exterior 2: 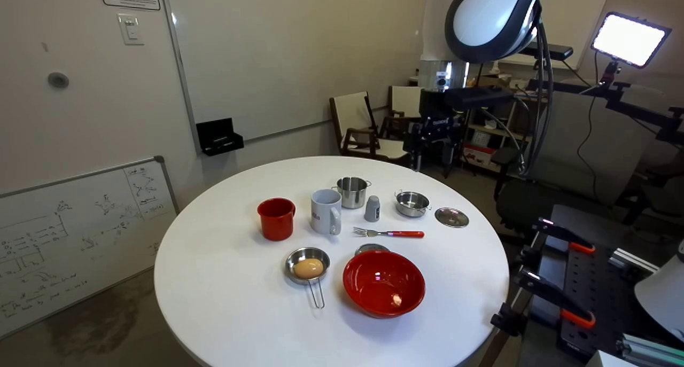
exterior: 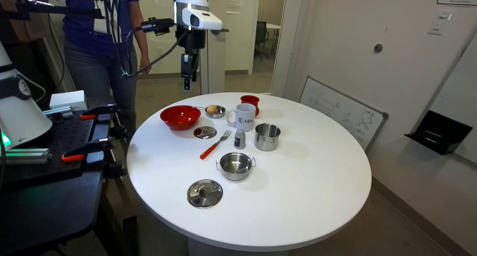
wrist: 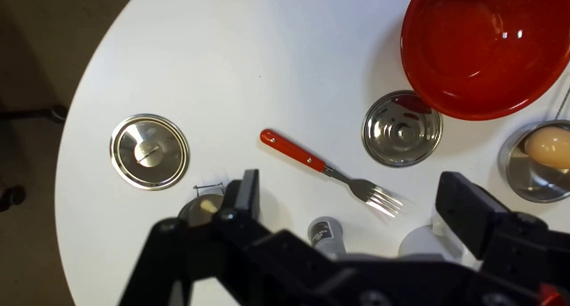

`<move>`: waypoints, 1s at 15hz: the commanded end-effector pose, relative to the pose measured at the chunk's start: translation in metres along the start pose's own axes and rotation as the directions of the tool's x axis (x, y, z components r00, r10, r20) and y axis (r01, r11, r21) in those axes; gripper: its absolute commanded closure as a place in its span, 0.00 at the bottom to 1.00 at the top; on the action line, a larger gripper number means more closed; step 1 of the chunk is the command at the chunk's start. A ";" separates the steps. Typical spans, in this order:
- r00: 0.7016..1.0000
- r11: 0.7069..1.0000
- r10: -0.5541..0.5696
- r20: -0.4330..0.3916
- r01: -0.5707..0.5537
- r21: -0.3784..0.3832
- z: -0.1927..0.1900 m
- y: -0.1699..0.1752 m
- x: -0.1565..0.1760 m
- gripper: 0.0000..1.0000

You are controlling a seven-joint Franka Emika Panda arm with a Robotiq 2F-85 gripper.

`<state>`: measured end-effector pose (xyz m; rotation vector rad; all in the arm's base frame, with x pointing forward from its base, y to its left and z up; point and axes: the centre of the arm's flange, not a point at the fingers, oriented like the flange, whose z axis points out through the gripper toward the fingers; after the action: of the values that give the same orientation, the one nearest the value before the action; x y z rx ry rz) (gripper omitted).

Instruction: Put the left lid on the silver pot closest to you

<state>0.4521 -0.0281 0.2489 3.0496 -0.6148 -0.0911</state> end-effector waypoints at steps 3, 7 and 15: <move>0.999 0.998 0.030 -0.032 -0.029 0.058 0.031 -0.020 0.025 0.00; 0.999 0.993 0.047 -0.012 -0.046 0.108 0.059 -0.041 0.033 0.00; 0.986 0.982 0.167 -0.011 -0.165 0.096 0.114 -0.073 0.056 0.00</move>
<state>0.5036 0.0100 0.1547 3.0955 -0.7839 -0.0656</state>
